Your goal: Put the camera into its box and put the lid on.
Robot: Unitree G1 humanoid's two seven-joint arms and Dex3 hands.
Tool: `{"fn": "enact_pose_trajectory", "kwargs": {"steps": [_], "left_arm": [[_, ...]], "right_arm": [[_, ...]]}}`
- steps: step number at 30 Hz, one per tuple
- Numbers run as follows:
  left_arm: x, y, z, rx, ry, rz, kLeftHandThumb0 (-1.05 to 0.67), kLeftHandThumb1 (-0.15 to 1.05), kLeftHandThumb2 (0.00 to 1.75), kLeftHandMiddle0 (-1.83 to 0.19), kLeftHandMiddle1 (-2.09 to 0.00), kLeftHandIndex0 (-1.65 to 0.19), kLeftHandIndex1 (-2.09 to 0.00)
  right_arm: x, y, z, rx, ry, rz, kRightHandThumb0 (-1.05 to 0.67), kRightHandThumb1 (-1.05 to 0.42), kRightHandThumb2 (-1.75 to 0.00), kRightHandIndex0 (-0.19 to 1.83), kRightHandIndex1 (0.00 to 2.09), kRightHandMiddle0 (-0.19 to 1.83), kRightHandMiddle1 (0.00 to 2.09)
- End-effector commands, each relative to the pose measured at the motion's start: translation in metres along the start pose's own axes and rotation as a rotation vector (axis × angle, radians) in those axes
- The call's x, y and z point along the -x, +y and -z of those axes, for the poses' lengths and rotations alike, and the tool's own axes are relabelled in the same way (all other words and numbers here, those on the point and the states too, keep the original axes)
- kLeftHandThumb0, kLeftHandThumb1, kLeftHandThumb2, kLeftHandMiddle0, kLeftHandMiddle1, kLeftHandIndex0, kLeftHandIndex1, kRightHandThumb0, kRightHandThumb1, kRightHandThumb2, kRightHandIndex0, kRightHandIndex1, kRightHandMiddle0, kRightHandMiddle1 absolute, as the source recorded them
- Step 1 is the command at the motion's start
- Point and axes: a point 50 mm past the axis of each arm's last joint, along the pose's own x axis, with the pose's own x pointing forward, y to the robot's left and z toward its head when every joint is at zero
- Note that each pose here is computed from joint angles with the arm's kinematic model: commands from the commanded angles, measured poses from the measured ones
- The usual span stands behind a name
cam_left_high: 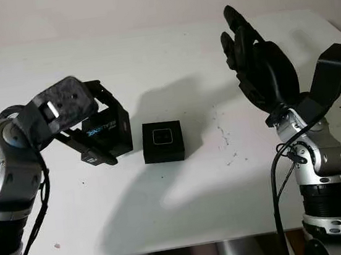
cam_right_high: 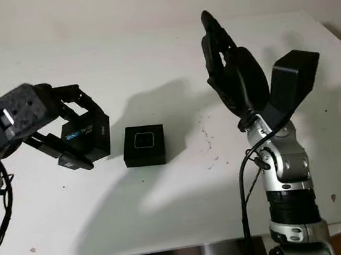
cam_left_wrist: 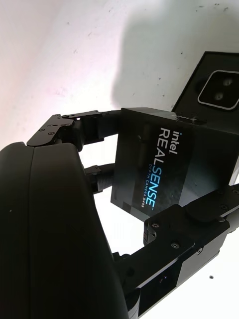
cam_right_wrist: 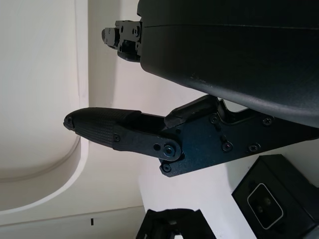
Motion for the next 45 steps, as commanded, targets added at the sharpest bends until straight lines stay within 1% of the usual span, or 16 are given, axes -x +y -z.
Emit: {"fn": "enact_pose_trajectory", "kwargs": {"steps": [1,3,8,11,13,16,18,20,26,29,32,36,39,40,42,45], "left_arm": [[0.002,0.004,-0.015,-0.009,-0.035,-0.027,-0.12,0.98,0.05,-0.49,-1.49,-0.33,-1.43],[0.001,0.003,-0.019,-0.011,-0.028,-0.039,-0.12,0.98,0.05,-0.49,-1.45,-0.32,-1.41],[-0.004,0.001,-0.026,-0.049,-0.058,-0.069,-0.13,0.96,0.05,-0.52,-1.43,-0.33,-1.38],[-0.010,-0.001,-0.030,-0.135,-0.048,-0.093,-0.21,0.94,0.05,-0.60,-1.38,-0.37,-1.35],[-0.014,-0.003,-0.033,-0.147,-0.038,-0.093,-0.20,0.95,0.05,-0.55,-1.41,-0.36,-1.31],[-0.017,-0.005,-0.036,-0.137,-0.041,-0.081,-0.18,0.96,0.06,-0.52,-1.45,-0.35,-1.30],[-0.020,-0.008,-0.037,-0.112,-0.060,-0.065,-0.14,0.98,0.06,-0.50,-1.51,-0.35,-1.33],[-0.023,-0.011,-0.037,-0.100,-0.081,-0.053,-0.13,0.98,0.06,-0.50,-1.50,-0.34,-1.37],[-0.030,-0.016,-0.037,-0.086,-0.094,-0.020,-0.11,0.99,0.06,-0.48,-1.51,-0.31,-1.46],[-0.033,-0.017,-0.038,-0.057,-0.083,0.007,-0.11,0.99,0.06,-0.48,-1.51,-0.30,-1.47],[-0.035,-0.018,-0.041,-0.055,-0.083,0.030,-0.12,0.99,0.05,-0.44,-1.43,-0.29,-1.45],[-0.036,-0.018,-0.046,-0.054,-0.068,0.041,-0.14,0.98,0.05,-0.41,-1.38,-0.28,-1.41],[-0.037,-0.021,-0.046,-0.033,-0.061,0.053,-0.15,0.99,0.05,-0.45,-1.39,-0.29,-1.39],[-0.038,-0.023,-0.045,-0.003,-0.043,0.060,-0.14,0.98,0.05,-0.46,-1.44,-0.30,-1.40],[-0.039,-0.026,-0.045,0.050,-0.019,0.077,-0.13,0.98,0.05,-0.45,-1.48,-0.29,-1.41],[-0.039,-0.029,-0.047,0.092,-0.016,0.093,-0.10,0.98,0.05,-0.44,-1.49,-0.30,-1.44]], "right_arm": [[0.001,0.003,-0.002,0.015,-0.022,-0.013,-0.78,-1.05,-0.65,-0.15,0.05,-0.10,0.05],[0.000,0.004,0.000,0.016,-0.024,-0.019,-0.78,-1.05,-0.65,-0.15,0.05,-0.10,0.05],[0.000,0.004,0.005,0.005,-0.026,-0.011,-0.78,-1.05,-0.62,-0.14,0.05,-0.08,0.06],[-0.001,0.004,0.004,-0.012,-0.044,0.011,-0.78,-1.05,-0.65,-0.16,0.04,-0.09,0.05],[-0.003,0.005,0.002,-0.022,-0.071,0.042,-0.79,-1.05,-0.66,-0.18,0.04,-0.12,0.04],[-0.005,0.006,0.001,-0.029,-0.095,0.065,-0.81,-1.05,-0.67,-0.19,0.03,-0.14,0.03],[-0.006,0.006,-0.001,-0.034,-0.105,0.072,-0.81,-1.05,-0.66,-0.19,0.03,-0.15,0.04],[-0.006,0.006,-0.003,-0.039,-0.115,0.071,-0.80,-1.05,-0.66,-0.19,0.03,-0.14,0.04],[-0.007,0.005,-0.005,-0.044,-0.117,0.074,-0.81,-1.05,-0.63,-0.18,0.04,-0.13,0.05],[-0.007,0.004,-0.005,-0.039,-0.115,0.081,-0.80,-1.05,-0.63,-0.18,0.04,-0.13,0.05],[-0.007,0.002,-0.005,-0.042,-0.112,0.081,-0.80,-1.05,-0.63,-0.19,0.04,-0.14,0.05],[-0.007,0.001,-0.004,-0.040,-0.112,0.083,-0.80,-1.05,-0.62,-0.19,0.04,-0.14,0.05],[-0.006,0.001,-0.005,-0.037,-0.115,0.083,-0.80,-1.05,-0.62,-0.19,0.04,-0.14,0.05],[-0.006,0.001,-0.005,-0.037,-0.114,0.085,-0.80,-1.05,-0.62,-0.19,0.04,-0.14,0.05],[-0.005,0.000,-0.005,-0.038,-0.111,0.088,-0.80,-1.05,-0.61,-0.19,0.05,-0.13,0.05],[-0.005,-0.001,-0.005,-0.038,-0.105,0.088,-0.79,-1.05,-0.61,-0.19,0.05,-0.13,0.05]]}}
